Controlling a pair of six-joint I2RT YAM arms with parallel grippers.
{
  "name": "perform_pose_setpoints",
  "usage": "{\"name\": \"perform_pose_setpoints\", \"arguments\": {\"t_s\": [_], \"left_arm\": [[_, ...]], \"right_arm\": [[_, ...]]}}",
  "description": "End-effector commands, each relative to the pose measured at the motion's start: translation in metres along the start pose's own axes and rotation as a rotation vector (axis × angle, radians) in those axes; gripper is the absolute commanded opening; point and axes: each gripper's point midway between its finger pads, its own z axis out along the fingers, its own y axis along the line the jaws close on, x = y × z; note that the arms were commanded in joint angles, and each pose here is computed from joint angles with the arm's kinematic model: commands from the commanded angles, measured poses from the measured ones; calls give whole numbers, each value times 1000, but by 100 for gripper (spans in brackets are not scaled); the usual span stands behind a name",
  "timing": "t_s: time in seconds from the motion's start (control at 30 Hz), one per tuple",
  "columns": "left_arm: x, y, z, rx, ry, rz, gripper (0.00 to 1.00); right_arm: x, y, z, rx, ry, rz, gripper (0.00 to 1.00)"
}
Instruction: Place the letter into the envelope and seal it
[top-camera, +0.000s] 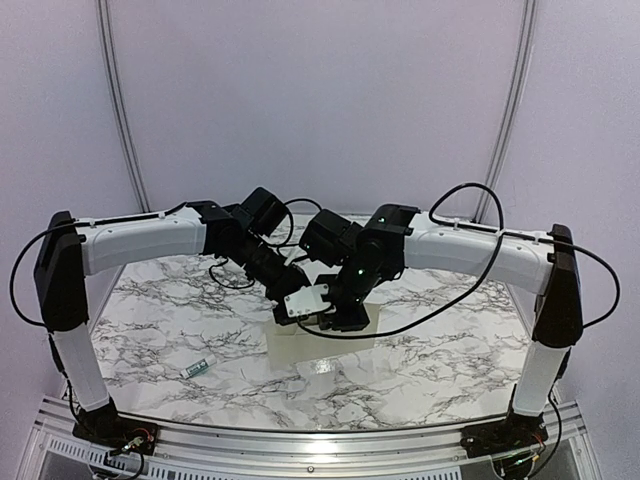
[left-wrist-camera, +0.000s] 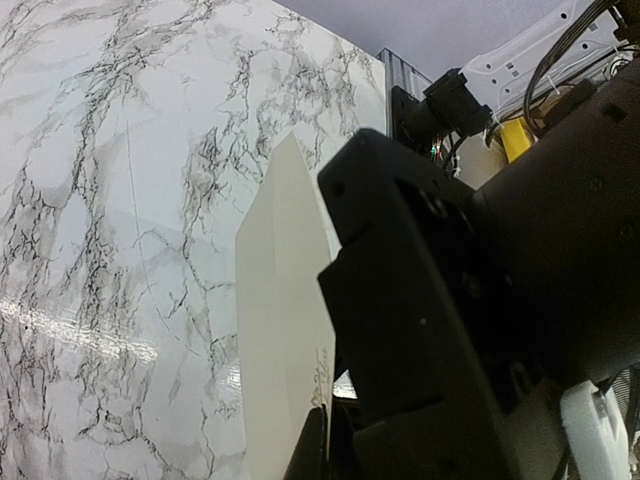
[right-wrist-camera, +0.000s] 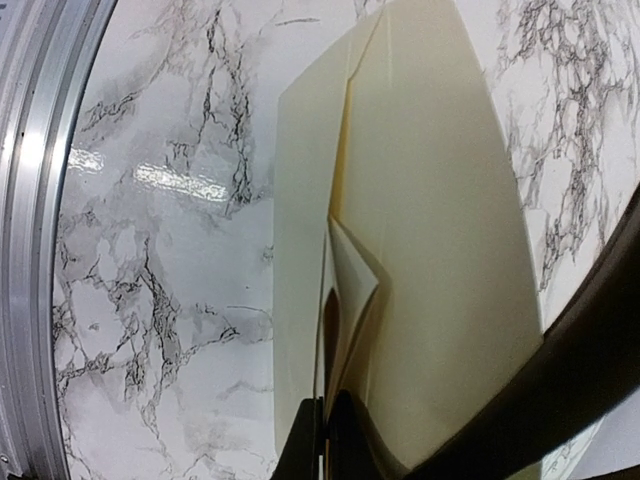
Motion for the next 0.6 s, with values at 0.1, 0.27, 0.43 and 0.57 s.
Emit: {"name": "perform_pose_setpoints", "arguments": {"t_s": [0.1, 0.27, 0.43, 0.57], "left_arm": [[-12, -14, 0, 64, -29, 18, 0], [-8, -2, 0, 40, -23, -32, 0], [-16, 11, 0, -4, -57, -102, 0], [-25, 24, 0, -47, -95, -183, 0]], "right_arm": [[-19, -14, -18, 108, -58, -7, 7], [-30, -16, -68, 181, -157, -13, 28], [-20, -11, -81, 215, -174, -12, 45], [-14, 1, -73, 206, -204, -29, 50]]}}
